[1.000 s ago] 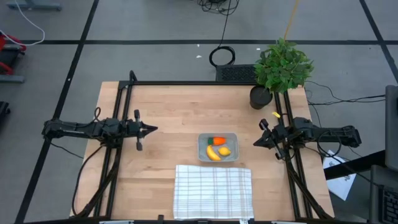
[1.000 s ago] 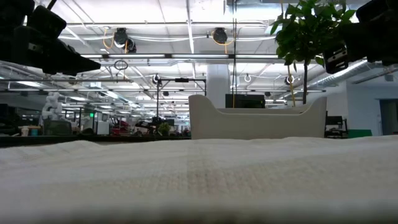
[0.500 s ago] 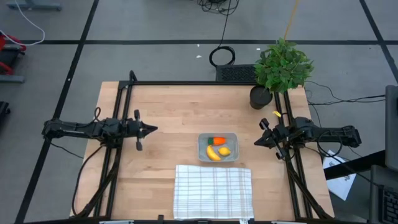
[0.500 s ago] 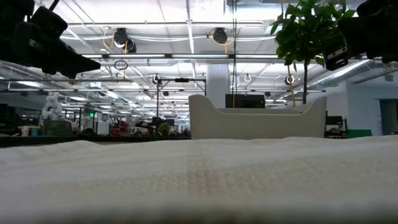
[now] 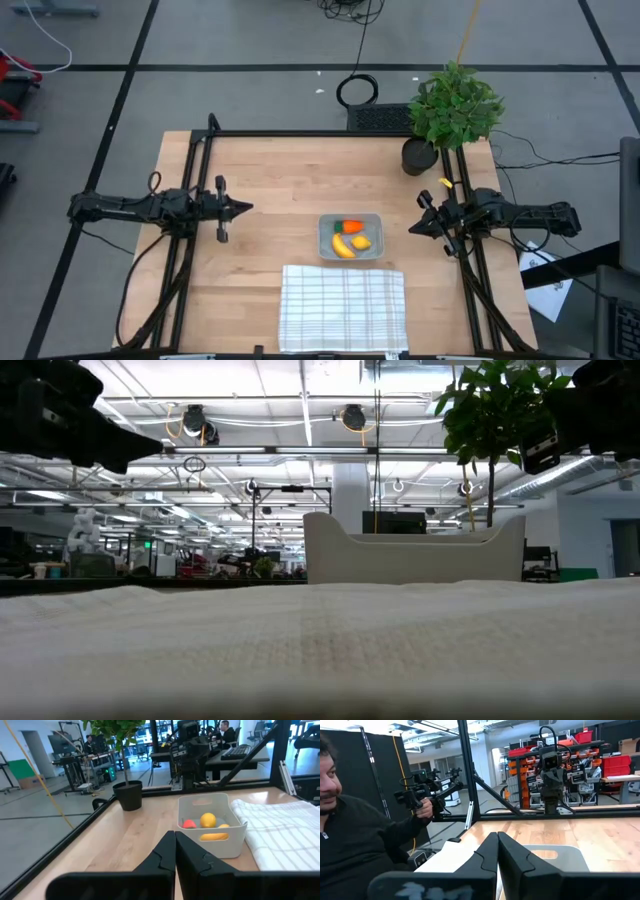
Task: Pick and placing Produce into tupperware
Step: Return to Home Position
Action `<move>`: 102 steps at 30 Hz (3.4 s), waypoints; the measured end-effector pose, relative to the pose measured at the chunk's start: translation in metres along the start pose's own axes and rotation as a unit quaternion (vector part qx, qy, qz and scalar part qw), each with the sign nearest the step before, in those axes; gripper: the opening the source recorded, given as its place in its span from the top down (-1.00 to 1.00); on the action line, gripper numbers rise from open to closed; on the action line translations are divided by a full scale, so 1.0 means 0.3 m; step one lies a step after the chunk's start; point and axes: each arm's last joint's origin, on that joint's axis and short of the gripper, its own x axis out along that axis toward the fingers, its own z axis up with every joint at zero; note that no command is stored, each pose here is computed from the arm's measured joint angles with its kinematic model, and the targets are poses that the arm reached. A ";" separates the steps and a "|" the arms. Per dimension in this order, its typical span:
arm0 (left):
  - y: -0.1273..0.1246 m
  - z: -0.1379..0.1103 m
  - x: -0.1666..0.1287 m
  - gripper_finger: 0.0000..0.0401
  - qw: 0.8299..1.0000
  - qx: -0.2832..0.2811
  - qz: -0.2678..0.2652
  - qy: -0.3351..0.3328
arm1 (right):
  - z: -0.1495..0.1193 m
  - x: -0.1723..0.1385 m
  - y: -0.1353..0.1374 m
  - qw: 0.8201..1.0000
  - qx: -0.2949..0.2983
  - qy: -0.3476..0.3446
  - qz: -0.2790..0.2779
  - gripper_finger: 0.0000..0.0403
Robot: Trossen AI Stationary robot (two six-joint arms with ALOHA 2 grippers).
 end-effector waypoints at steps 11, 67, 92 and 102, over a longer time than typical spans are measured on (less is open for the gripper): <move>0.000 -0.003 0.000 0.99 1.000 0.015 0.003 0.006 | 0.009 0.000 0.002 1.000 -0.007 -0.013 0.002 1.00; 0.000 -0.004 0.000 0.90 1.000 0.004 0.003 0.007 | 0.001 0.000 0.000 0.999 -0.043 -0.002 0.001 1.00; 0.000 -0.004 0.000 0.90 1.000 0.004 0.003 0.007 | 0.001 0.000 0.000 0.999 -0.042 -0.002 0.001 1.00; 0.000 -0.004 0.000 0.90 1.000 0.004 0.003 0.007 | 0.001 0.000 0.000 0.999 -0.042 -0.002 0.002 1.00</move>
